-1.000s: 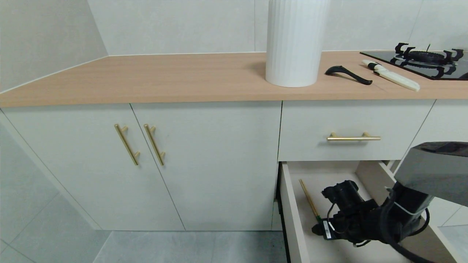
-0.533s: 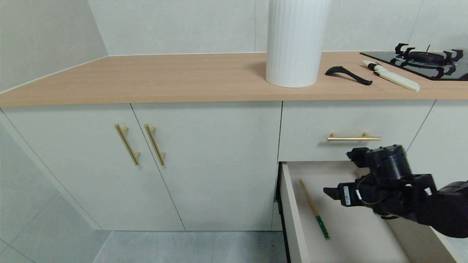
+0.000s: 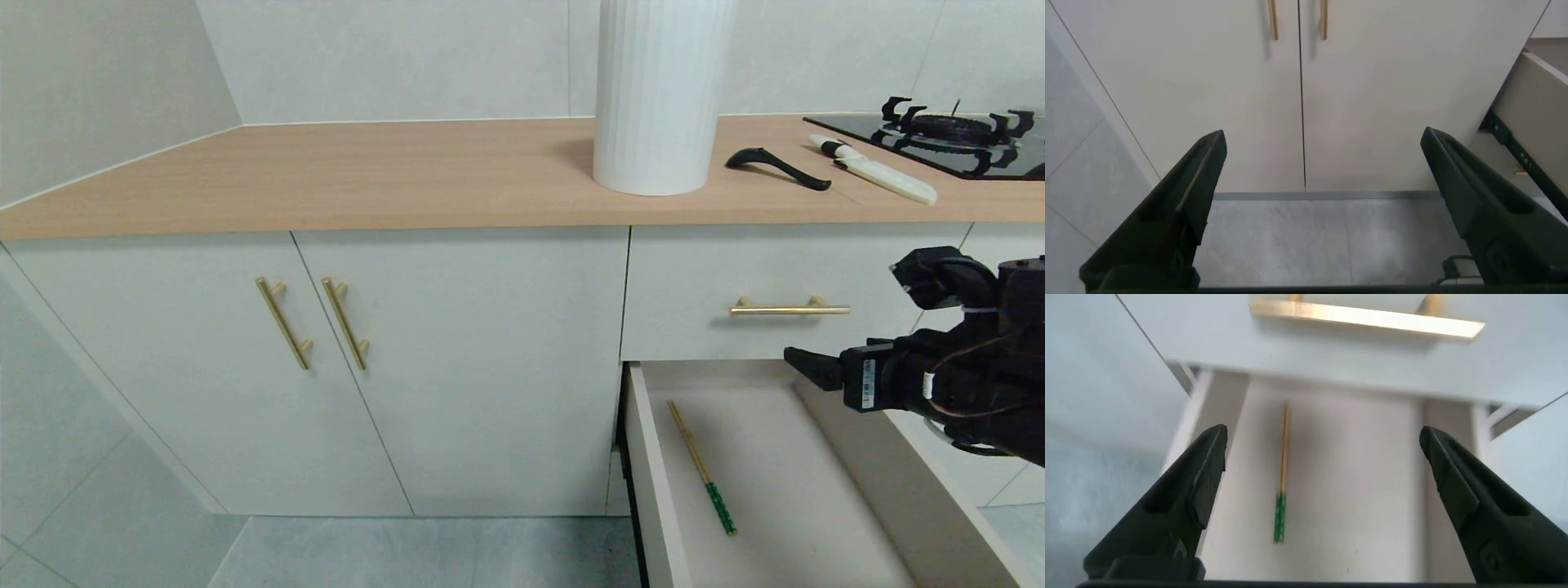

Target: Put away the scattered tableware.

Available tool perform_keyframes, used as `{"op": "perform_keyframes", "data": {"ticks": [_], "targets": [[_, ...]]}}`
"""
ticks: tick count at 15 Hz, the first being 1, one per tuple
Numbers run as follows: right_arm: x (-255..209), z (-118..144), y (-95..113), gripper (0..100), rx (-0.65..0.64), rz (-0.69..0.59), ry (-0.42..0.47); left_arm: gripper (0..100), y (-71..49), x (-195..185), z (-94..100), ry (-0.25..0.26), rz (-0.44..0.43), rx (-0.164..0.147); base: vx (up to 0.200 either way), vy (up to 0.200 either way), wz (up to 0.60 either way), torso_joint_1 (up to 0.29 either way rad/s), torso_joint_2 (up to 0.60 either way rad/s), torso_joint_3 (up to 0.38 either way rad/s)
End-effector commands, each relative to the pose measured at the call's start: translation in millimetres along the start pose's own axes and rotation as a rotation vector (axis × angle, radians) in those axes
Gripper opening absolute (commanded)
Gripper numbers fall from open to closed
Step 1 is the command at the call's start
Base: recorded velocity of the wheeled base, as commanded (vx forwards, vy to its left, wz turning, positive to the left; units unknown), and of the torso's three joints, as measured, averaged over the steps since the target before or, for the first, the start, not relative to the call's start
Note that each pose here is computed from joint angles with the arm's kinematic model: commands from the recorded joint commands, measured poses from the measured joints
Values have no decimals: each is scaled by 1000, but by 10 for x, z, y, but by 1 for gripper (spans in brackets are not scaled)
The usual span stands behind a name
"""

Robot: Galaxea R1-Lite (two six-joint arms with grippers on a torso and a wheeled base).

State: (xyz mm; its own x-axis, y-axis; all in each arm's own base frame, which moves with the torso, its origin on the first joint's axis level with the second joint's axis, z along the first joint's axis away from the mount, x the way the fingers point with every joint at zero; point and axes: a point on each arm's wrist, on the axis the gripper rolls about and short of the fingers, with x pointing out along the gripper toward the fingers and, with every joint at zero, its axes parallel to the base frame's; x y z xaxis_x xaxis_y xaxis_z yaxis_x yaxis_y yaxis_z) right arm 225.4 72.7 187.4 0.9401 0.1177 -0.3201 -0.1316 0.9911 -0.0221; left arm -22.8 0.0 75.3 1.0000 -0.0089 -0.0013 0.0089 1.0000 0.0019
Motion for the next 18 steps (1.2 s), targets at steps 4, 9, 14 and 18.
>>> {"op": "perform_keyframes", "data": {"ticks": [4,9,14,18], "targets": [[-166,104,-44,100,-9,-4,-65,100,0,0,0,0,0,0,0,0,0,0,0,0],[-162,98,-43,100,-11,-4,-62,100,0,0,0,0,0,0,0,0,0,7,-29,-19],[-162,99,-43,100,-10,-4,-64,100,0,0,0,0,0,1,0,0,0,102,-325,-278],[-162,99,-43,100,-10,-4,-64,100,0,0,0,0,0,0,0,0,0,162,-504,-290]]}}
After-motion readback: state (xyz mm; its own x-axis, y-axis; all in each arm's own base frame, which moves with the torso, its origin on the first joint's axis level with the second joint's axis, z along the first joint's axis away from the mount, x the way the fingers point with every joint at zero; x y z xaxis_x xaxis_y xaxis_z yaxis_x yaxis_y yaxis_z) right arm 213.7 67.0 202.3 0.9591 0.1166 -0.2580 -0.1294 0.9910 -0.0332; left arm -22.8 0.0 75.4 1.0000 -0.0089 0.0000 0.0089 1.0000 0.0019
